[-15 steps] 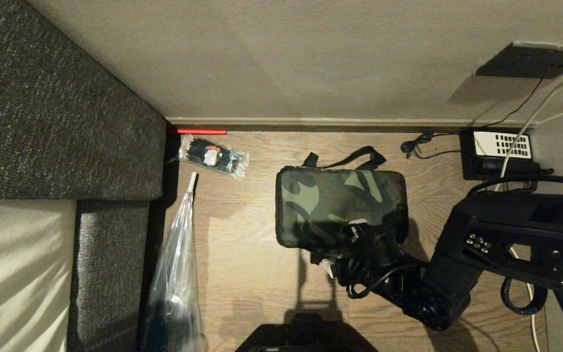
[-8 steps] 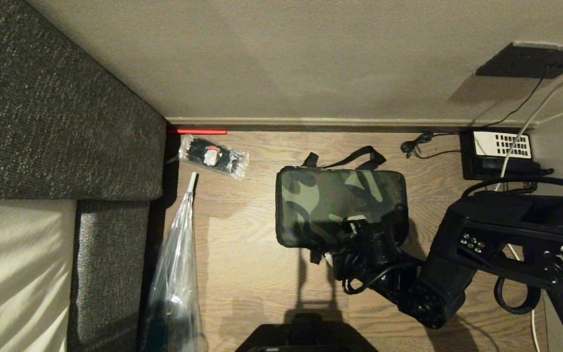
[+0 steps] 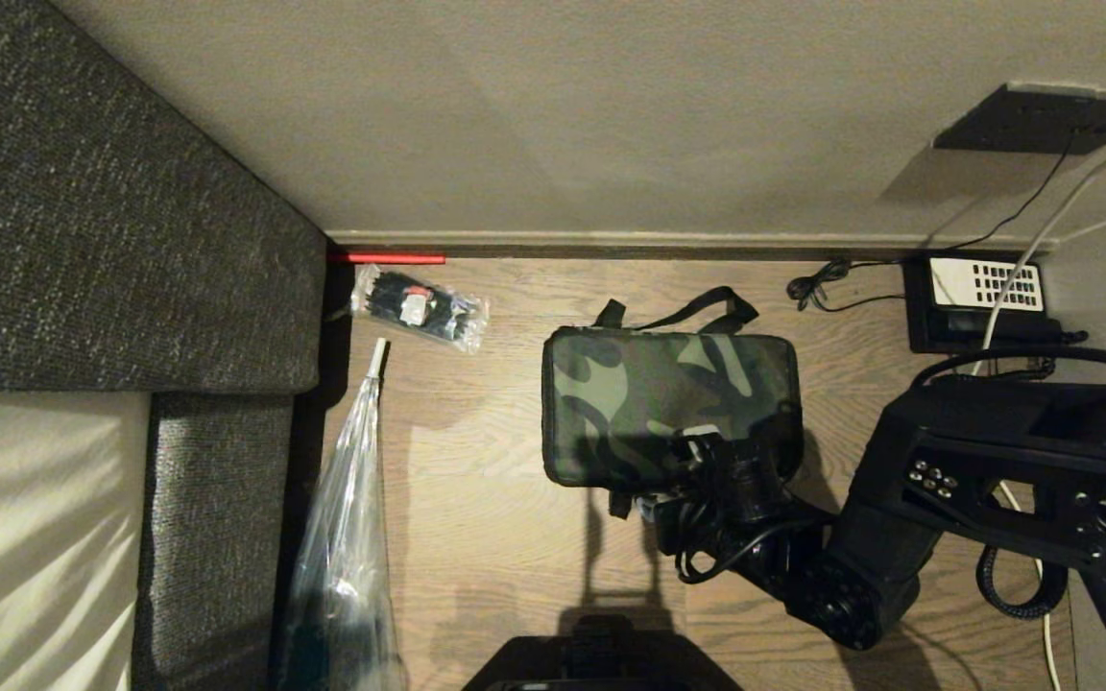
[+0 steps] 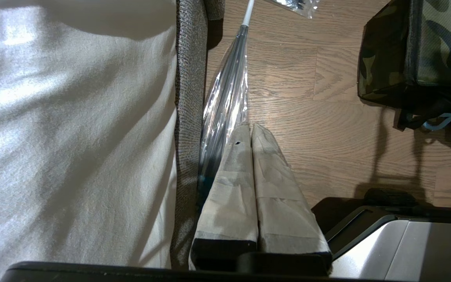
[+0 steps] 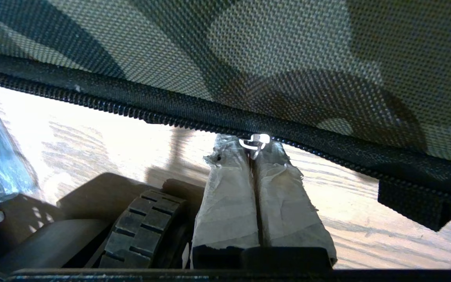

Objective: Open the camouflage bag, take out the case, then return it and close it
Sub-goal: Open the top of the storage box

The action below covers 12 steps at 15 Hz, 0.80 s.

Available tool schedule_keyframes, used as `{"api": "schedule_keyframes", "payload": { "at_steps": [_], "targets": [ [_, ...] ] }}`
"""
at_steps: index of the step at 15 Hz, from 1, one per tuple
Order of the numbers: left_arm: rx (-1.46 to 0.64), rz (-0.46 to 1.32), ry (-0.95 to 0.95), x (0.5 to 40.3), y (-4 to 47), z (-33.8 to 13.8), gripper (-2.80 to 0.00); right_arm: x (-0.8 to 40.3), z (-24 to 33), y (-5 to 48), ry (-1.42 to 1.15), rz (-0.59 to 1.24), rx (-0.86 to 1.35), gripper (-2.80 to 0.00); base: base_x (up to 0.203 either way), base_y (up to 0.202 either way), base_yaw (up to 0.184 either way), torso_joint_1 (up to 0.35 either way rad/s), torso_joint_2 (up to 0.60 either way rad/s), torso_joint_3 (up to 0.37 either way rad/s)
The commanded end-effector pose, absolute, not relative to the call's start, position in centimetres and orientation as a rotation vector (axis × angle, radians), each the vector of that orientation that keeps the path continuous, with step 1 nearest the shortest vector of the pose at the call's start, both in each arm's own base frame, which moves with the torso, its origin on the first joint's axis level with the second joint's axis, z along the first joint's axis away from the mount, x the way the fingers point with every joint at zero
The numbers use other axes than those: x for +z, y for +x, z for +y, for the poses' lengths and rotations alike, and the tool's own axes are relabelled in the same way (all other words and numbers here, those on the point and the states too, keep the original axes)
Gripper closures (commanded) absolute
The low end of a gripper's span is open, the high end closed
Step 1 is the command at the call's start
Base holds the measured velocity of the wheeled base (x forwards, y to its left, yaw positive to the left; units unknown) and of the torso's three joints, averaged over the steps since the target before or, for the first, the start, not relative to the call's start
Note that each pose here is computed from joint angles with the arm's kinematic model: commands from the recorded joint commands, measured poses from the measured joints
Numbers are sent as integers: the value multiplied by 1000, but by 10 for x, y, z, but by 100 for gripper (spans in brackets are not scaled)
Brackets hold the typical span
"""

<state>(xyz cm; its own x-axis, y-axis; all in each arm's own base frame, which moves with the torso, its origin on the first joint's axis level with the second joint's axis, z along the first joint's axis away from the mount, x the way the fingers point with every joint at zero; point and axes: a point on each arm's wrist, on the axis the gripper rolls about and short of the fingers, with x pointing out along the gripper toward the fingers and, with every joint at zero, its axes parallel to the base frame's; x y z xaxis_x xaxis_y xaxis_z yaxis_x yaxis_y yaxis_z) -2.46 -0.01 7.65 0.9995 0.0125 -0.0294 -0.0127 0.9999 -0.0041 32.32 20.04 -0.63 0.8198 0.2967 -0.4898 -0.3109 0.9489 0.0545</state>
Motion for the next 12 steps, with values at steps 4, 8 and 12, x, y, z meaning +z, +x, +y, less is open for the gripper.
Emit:
{"api": "schedule_keyframes", "payload": {
  "at_steps": [4, 8, 12],
  "targets": [
    [13, 29, -5, 76, -25, 0, 0, -2, 194, 314, -52, 529, 334, 0, 0, 0, 0, 0, 0, 0],
    [12, 29, -5, 76, -25, 0, 0, 5, 185, 299, -113, 549, 354, 0, 0, 0, 0, 0, 0, 0],
    [12, 31, -5, 76, -25, 0, 0, 8, 181, 299, -165, 537, 358, 0, 0, 0, 0, 0, 0, 0]
  ]
}}
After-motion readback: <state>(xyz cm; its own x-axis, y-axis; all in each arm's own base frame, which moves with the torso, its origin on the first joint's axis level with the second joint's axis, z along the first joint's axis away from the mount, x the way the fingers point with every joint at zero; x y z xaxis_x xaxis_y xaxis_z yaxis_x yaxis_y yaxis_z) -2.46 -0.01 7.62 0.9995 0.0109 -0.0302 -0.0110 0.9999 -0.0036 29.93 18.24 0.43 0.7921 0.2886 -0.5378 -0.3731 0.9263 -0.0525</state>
